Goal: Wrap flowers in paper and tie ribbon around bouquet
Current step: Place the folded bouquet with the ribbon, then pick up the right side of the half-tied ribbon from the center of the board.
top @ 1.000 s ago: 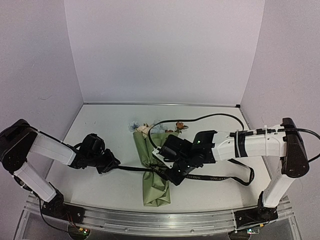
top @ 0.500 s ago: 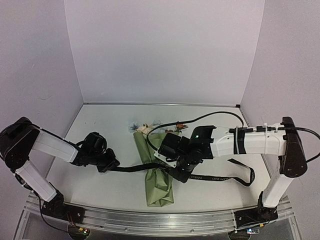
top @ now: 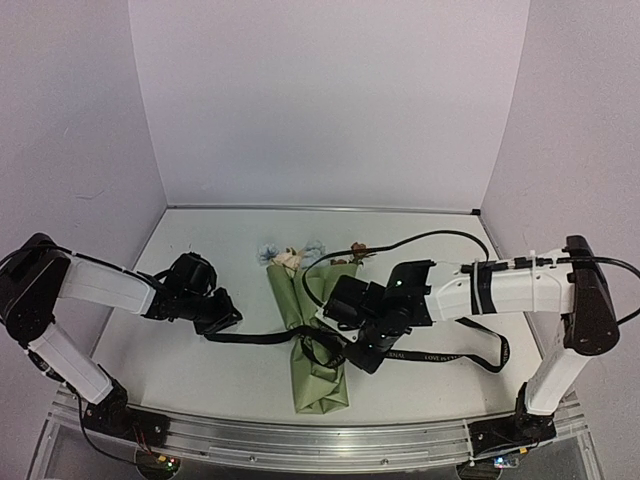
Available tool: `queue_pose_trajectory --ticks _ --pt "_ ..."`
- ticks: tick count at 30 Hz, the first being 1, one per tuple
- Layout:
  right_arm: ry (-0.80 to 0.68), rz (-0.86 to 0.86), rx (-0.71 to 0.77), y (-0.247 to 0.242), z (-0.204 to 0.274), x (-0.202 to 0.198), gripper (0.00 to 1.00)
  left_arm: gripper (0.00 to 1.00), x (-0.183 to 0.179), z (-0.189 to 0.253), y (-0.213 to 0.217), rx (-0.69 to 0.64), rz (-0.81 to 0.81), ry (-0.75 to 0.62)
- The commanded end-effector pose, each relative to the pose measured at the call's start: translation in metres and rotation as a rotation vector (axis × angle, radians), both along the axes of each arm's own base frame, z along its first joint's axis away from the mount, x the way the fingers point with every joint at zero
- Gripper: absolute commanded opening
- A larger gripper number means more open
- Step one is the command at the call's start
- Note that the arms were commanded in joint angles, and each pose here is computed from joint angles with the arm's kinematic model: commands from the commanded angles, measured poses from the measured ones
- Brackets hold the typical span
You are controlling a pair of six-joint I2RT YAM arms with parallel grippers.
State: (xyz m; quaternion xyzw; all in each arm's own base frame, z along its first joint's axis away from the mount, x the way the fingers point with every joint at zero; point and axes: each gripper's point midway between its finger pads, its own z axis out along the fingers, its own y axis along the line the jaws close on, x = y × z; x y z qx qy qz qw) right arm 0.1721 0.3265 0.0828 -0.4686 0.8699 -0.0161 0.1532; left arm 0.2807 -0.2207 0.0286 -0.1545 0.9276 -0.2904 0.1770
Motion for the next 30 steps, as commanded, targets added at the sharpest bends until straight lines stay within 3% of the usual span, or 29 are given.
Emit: queue_pose_trajectory --ticks 1,6,15,19,30 --pt "-0.077 -0.110 0.121 -0.005 0.034 0.011 0.47 0.20 0.022 0.048 -0.017 -0.016 -0.083 -0.140" --pt "-0.145 -0.400 0.160 -0.054 0.042 0.033 0.64 0.26 0.021 0.077 -0.039 -0.045 -0.200 -0.215" --pt "-0.227 -1.033 0.163 -0.183 0.007 0.038 0.77 0.39 0.017 0.127 -0.066 -0.069 -0.360 -0.342" --pt "-0.284 -1.172 0.190 -0.209 0.004 0.037 0.84 0.44 0.015 0.140 -0.071 -0.078 -0.383 -0.374" --pt "-0.248 -1.575 0.297 -0.247 -0.036 0.026 0.79 0.44 0.013 0.155 -0.075 -0.103 -0.409 -0.398"
